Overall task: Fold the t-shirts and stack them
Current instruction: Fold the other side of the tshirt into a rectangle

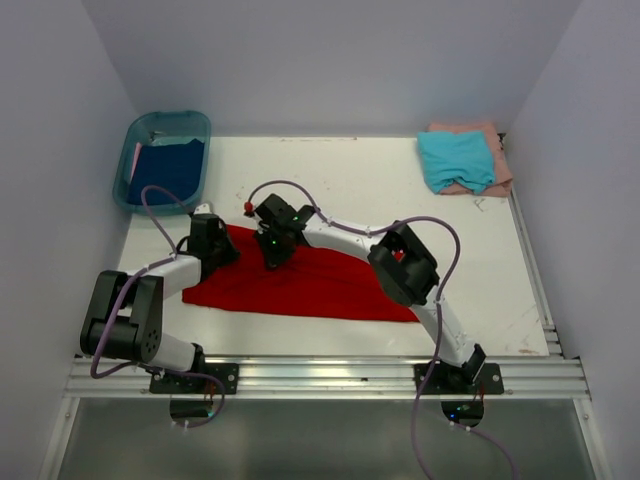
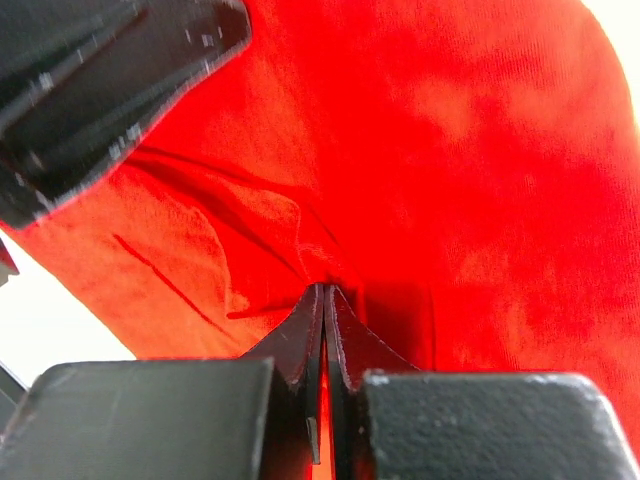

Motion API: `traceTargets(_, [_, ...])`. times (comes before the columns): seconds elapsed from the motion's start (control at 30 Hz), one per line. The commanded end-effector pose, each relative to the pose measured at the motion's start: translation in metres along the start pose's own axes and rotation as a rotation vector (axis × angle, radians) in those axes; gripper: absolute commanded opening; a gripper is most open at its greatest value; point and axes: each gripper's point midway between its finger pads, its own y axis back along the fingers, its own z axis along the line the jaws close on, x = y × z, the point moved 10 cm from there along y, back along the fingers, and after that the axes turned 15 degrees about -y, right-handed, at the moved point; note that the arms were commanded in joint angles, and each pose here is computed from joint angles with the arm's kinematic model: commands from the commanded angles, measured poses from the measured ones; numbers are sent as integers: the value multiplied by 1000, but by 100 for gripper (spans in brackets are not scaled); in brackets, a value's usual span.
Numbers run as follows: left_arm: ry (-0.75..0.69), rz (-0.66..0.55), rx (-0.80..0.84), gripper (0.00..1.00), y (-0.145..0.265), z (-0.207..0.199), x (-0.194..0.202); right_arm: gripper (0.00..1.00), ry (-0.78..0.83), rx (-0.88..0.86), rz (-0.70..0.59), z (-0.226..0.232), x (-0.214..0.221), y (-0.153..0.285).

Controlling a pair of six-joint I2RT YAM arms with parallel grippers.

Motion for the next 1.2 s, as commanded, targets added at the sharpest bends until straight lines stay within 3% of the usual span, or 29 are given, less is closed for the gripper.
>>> traceTargets(0.0, [-26,38,-42,0,0,11,12,0,10,-9,-55,13,-3,37])
traceTargets(0.3, [-24,38,-48,0,-1,12,11,0,48,-86,-127,34,6,83])
traceTargets(0.8, [-23,53,-52,0,-5,14,13,1,30,5,29,14,78,87])
traceTargets(0.87, [-21,53,-53,0,-5,15,13,16,33,20,23,13,86,90])
traceTargets(0.9, [-22,54,-52,0,-6,14,12,43,35,33,25,10,89,90])
traceTargets(0.97, [-22,53,-45,0,-5,13,11,57,30,76,20,4,95,90])
traceTargets(1.07, [-20,28,-13,0,1,10,4,61,29,95,-12,2,95,101])
traceTargets(1.17, [-20,-36,75,0,17,-1,-13,54,18,125,-102,4,89,124])
